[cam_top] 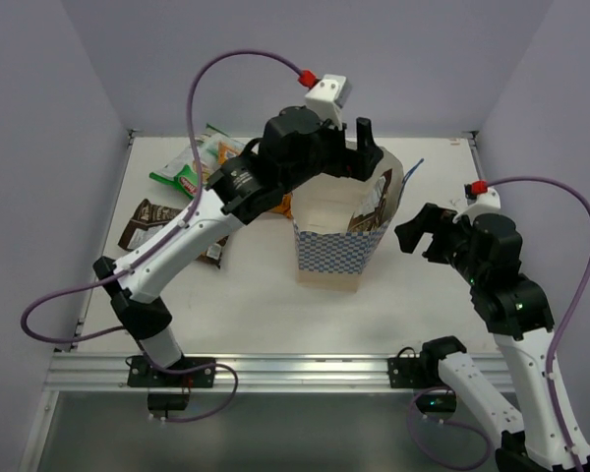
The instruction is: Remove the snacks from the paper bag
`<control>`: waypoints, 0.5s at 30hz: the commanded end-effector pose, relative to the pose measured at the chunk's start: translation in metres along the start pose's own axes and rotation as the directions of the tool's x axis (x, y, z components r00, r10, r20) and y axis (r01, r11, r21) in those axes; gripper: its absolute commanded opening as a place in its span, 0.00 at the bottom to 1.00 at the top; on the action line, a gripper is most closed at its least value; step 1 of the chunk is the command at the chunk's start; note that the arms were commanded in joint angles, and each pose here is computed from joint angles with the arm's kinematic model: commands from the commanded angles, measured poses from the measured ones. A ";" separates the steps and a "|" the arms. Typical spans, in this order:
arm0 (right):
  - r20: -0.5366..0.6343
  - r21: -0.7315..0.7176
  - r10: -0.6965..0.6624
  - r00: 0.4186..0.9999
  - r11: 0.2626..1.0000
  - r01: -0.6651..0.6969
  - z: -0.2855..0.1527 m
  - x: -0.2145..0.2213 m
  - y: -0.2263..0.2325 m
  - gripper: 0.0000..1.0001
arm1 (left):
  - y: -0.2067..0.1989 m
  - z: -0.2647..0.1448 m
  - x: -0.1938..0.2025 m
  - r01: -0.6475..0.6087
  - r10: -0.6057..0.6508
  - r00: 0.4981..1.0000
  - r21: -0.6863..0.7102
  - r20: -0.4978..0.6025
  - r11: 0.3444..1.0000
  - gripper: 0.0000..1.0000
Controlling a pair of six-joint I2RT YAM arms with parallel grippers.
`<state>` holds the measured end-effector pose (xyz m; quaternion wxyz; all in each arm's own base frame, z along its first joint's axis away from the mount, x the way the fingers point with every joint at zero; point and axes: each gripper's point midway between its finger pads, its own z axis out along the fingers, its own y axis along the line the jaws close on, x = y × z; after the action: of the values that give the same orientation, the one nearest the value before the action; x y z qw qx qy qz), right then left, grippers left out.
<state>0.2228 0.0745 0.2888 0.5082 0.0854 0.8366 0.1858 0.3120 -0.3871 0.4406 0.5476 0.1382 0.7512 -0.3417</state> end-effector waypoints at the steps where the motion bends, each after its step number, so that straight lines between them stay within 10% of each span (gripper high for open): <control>1: 0.022 0.032 0.021 1.000 0.999 -0.022 -0.002 -0.001 -0.007 0.99 | -0.027 0.007 0.005 -0.020 0.020 1.000 0.046 0.001 0.999 0.93; 15: 0.016 0.041 0.043 0.999 0.998 -0.043 -0.008 0.008 -0.011 0.99 | -0.013 0.076 0.120 -0.103 0.096 0.969 -0.016 -0.228 0.995 0.86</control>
<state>0.2135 0.0698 0.2820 0.5062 0.1009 0.8365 0.1838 0.3113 -0.4662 0.3228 0.4688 0.2008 0.8078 -0.2956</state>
